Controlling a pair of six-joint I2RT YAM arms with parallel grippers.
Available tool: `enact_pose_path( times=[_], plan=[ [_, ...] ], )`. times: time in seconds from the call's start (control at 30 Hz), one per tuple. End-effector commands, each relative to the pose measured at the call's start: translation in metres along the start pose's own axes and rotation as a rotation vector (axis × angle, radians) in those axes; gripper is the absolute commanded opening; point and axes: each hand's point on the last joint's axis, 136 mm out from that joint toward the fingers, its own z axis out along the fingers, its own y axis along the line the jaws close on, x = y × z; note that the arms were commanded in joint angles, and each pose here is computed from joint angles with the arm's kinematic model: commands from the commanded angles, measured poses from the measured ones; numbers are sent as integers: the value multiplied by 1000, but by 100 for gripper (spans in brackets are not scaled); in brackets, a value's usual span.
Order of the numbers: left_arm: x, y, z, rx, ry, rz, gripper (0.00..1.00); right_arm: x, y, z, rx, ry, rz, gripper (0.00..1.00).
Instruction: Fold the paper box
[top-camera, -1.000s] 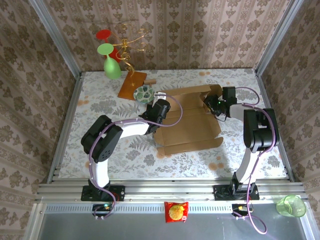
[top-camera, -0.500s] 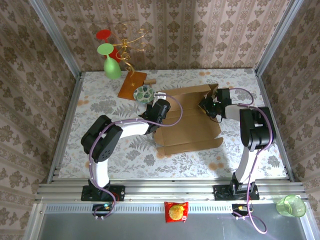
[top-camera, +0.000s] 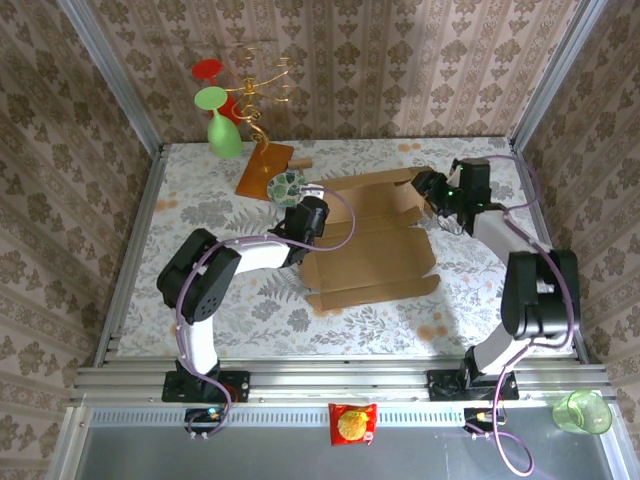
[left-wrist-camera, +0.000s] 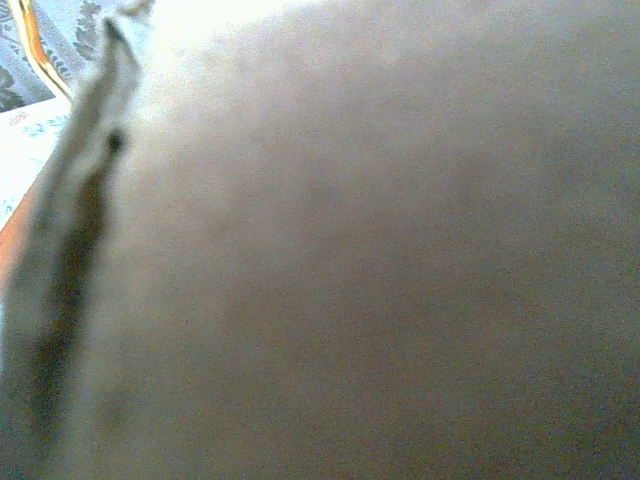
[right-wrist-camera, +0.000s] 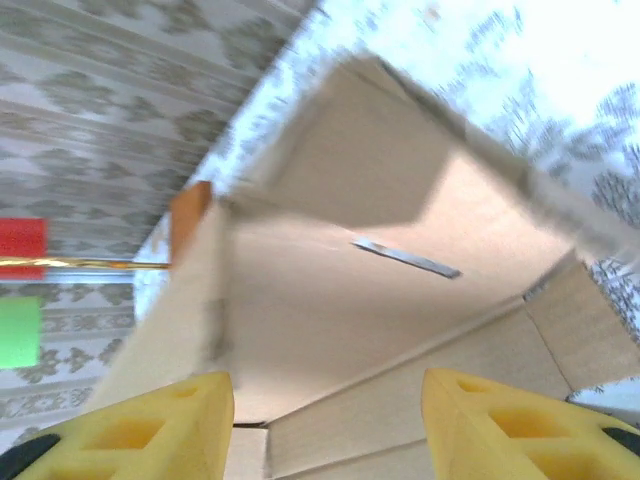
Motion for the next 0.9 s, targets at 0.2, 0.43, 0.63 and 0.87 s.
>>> enact_pose_path(
  times=[0.2, 0.43, 0.63, 0.87],
  plan=[
    [-1, 18, -4, 109, -26, 129, 0, -38, -24, -49, 59, -195, -208, 45],
    [0, 32, -1, 158, -27, 119, 0, -34, -74, -16, 144, -103, -330, 36],
    [1, 33, 3, 164, -21, 117, 0, -17, -90, 18, 165, 34, -348, 36],
    [5, 33, 7, 151, -6, 108, 0, -11, -77, 49, 115, 136, -309, 37]
  ],
)
